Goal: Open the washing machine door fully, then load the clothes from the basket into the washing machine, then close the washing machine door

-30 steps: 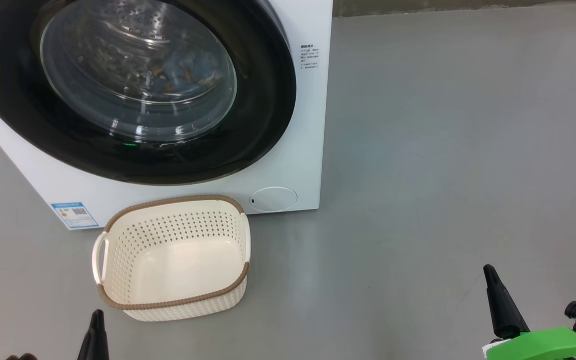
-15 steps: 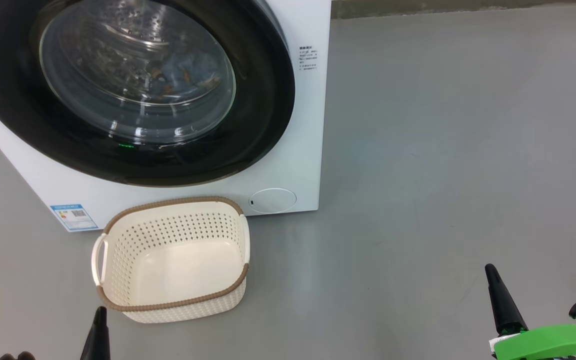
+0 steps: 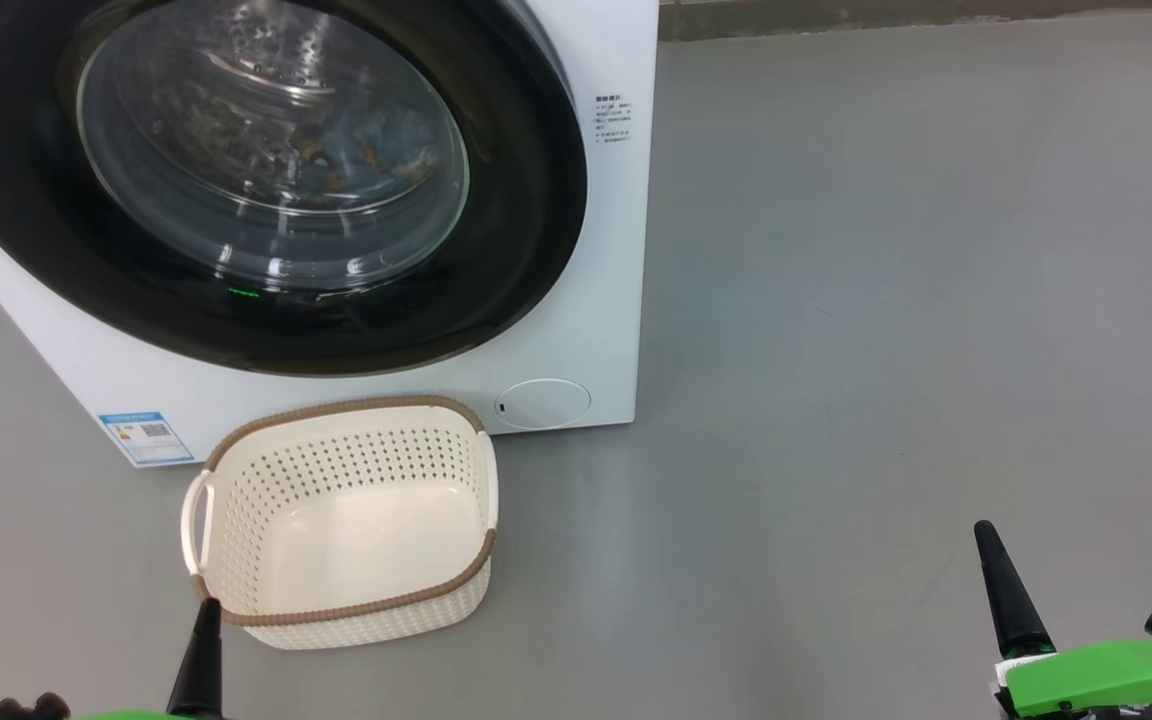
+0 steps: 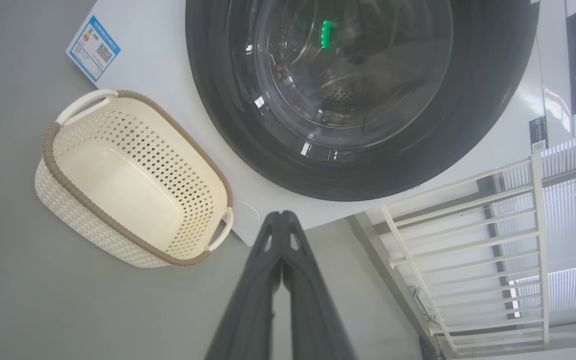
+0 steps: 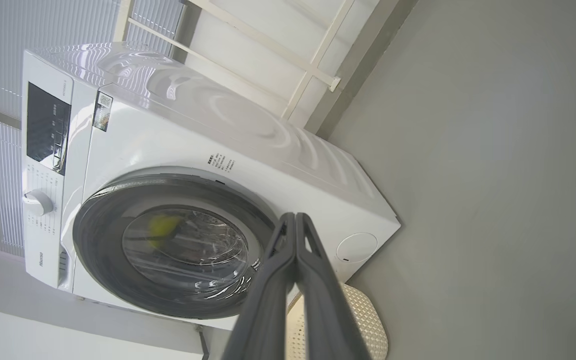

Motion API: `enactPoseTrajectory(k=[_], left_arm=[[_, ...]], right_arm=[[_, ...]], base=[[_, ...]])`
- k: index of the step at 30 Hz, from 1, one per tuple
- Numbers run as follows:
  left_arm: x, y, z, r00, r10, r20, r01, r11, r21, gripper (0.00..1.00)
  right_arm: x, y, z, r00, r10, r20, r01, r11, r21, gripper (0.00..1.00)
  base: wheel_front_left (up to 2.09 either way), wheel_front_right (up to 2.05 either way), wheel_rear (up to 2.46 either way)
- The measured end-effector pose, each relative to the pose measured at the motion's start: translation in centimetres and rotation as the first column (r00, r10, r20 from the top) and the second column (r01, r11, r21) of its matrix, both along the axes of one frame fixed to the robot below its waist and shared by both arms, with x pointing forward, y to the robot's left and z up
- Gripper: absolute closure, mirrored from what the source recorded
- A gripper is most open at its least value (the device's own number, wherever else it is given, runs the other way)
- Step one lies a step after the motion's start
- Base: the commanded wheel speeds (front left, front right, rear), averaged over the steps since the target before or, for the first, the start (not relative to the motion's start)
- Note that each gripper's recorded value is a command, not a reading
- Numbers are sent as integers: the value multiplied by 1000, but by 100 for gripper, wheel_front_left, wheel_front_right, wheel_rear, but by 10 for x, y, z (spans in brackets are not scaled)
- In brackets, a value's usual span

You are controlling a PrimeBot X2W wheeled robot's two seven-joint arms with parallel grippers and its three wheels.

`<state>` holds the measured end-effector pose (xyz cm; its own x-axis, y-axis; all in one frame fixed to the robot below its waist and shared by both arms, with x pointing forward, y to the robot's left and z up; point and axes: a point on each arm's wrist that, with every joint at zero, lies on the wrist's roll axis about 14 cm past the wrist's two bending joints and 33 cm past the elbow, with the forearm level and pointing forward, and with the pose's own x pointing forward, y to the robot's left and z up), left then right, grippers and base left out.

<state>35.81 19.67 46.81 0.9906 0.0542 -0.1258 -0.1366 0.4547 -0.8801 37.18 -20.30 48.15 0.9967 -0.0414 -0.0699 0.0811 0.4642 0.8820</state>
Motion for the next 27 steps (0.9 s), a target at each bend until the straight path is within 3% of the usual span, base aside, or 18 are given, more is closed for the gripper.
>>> enactPoseTrajectory(k=[12,27], left_arm=[[5,-3,2,1000,-5,9,6,991,-133,100],[10,-8,6,1000,-12,26,19,954,-301,100]], right_arm=[[-1,-1,-4,1000,-5,-13,7,992,130,100],[2,-4,-1,1000,-19,-6,20,955,297,100]], base=[[0,0,0],[0,0,0]])
